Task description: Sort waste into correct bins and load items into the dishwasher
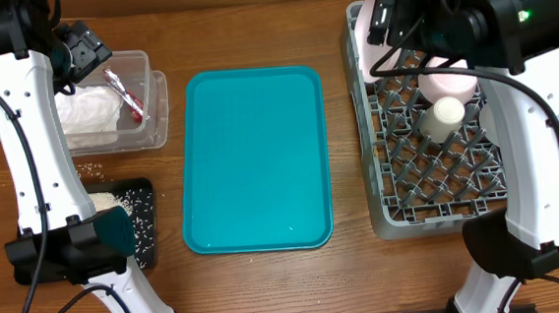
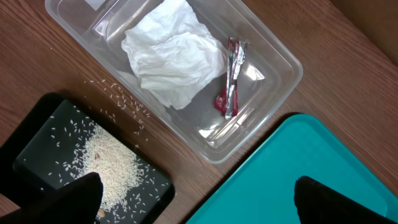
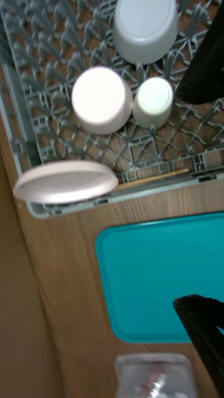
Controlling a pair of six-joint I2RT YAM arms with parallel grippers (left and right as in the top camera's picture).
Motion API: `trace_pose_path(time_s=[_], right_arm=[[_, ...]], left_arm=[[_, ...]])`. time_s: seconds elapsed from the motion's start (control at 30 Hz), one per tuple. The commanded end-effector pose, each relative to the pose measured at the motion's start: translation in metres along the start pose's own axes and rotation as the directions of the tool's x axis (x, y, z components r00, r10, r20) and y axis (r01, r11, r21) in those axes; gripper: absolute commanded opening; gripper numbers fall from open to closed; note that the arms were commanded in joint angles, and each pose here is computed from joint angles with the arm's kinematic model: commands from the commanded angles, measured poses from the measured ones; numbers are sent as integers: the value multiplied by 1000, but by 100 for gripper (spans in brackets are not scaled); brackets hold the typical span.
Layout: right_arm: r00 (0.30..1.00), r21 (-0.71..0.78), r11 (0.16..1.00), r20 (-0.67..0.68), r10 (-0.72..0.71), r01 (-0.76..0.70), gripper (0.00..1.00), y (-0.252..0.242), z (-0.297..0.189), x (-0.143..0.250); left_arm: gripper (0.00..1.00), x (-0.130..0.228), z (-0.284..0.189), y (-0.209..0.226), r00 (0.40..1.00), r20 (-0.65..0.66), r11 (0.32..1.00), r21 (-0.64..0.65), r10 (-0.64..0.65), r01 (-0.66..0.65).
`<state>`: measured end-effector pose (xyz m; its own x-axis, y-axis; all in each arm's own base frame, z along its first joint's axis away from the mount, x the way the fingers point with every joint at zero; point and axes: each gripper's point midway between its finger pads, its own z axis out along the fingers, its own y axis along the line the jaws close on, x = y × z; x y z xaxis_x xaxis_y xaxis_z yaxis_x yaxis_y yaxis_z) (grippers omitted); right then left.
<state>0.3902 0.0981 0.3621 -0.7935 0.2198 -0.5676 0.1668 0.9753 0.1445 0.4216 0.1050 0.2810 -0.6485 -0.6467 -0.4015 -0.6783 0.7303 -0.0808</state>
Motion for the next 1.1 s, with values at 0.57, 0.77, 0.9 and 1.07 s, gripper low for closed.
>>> trace_pose_path(time_s=[0.57,0.77,0.9,1.07], right_arm=[[989,-24,997,-128,73,-76,100,-71,-77,141],[981,0,994,-162,107,-108,100,-80,-72,161],[979,7,994,-173,106,-106,100,-79,-68,161],[977,7,994,-185,105,-106,100,-77,-66,161]], left_arm=[[100,0,-5,-4,1000,13,1000,14,-2,2],[100,0,-5,-4,1000,13,1000,14,-2,2],[100,-1,-5,-4,1000,13,1000,13,-2,2],[100,0,-5,-4,1000,13,1000,14,-2,2]])
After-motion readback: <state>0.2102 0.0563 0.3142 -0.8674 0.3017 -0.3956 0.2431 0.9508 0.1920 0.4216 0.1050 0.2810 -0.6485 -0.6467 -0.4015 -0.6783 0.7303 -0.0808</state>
